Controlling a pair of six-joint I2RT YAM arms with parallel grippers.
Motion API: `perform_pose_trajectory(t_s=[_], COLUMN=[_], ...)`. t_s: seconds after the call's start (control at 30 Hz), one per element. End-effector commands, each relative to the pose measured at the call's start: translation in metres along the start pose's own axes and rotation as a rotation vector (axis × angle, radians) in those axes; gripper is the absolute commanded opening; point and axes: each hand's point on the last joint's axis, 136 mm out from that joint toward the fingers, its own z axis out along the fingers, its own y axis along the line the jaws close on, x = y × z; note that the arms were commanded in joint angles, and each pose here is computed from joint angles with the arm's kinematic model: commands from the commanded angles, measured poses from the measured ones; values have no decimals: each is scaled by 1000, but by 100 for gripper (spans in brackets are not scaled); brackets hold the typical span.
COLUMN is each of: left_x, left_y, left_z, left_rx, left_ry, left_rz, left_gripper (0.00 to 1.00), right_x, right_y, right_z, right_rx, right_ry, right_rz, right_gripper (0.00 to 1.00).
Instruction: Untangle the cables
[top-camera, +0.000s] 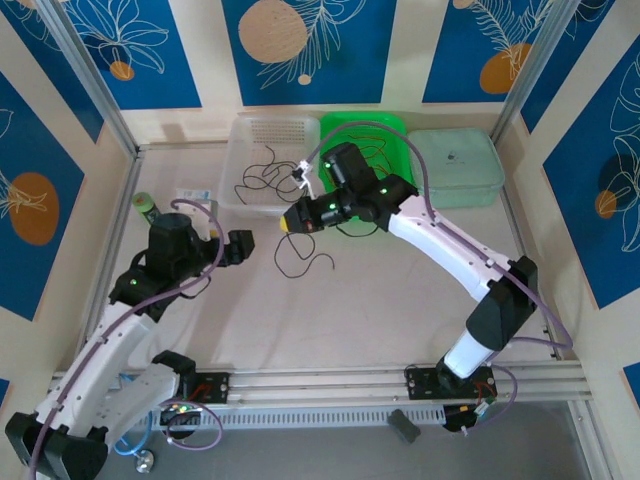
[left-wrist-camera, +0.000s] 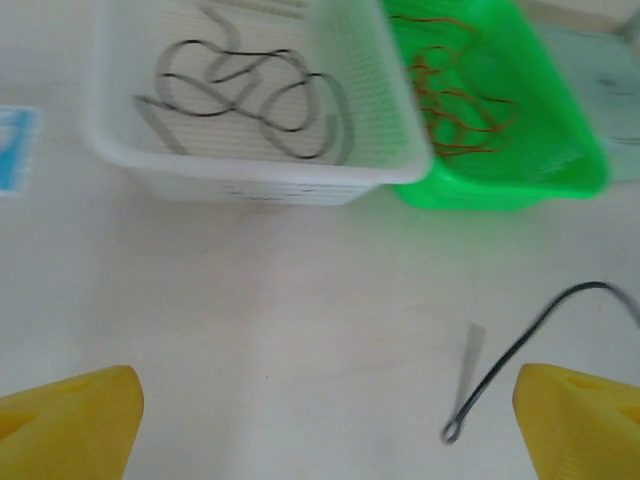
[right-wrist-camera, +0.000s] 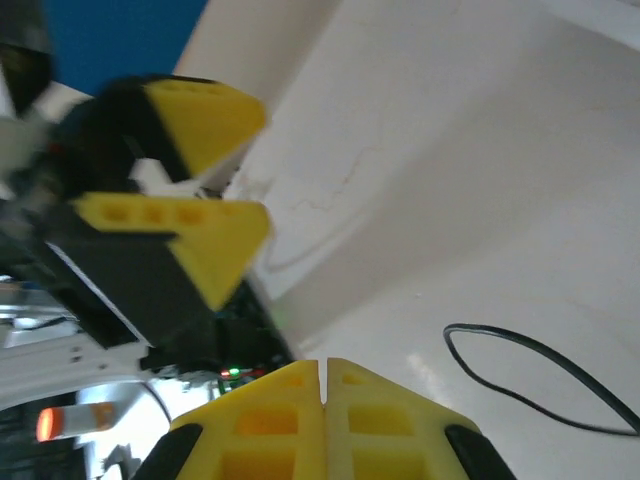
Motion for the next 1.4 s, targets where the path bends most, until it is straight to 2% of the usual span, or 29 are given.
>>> perform_pose_trajectory(t_s=[0.0,0.23,0.4,0.5,0.7,0.77,0.8,0.83,0.87,0.93,1.0,1.2,1.37], left_x=[-13,26,44,53,70,73,75,77,77,80,81,79,84], left_y=[-56,-96,-121,-119,-91,-88,-88,-87,-87,-86,-85,-77,-80], left_z=[2,31,40,56,94,99,101,103,105,108,111,113,113], left_rx=[303,477,571,523,358,340,340,337,334,327,313,263,278], left_ry=[-93,-32,7,31,80,88,95,100,103,112,116,104,131], left_rz=[93,260,326,345,373,370,370,368,366,364,367,379,377], left_gripper=[95,99,100,100,99,93,87,76,63,28,0,0,0], right_x=[-8,-26,-30,-31,-36,-38,-40,-42,-44,-50,-55,-82,-101], right_y=[22,30,30,32,41,43,45,46,46,47,46,32,25], right_z=[-22,-51,-58,-63,-79,-87,-92,-97,-101,-113,-126,-185,-234], right_rx=[-142,-199,-196,-200,-203,-198,-193,-189,-185,-173,-155,-58,-10], right_ry=[-15,-71,-92,-103,-143,-164,-179,-193,-206,-243,-281,-470,-624], right_rz=[44,61,65,64,45,37,30,28,25,18,16,44,60], right_gripper=[0,0,0,0,0,0,0,0,0,0,0,0,0])
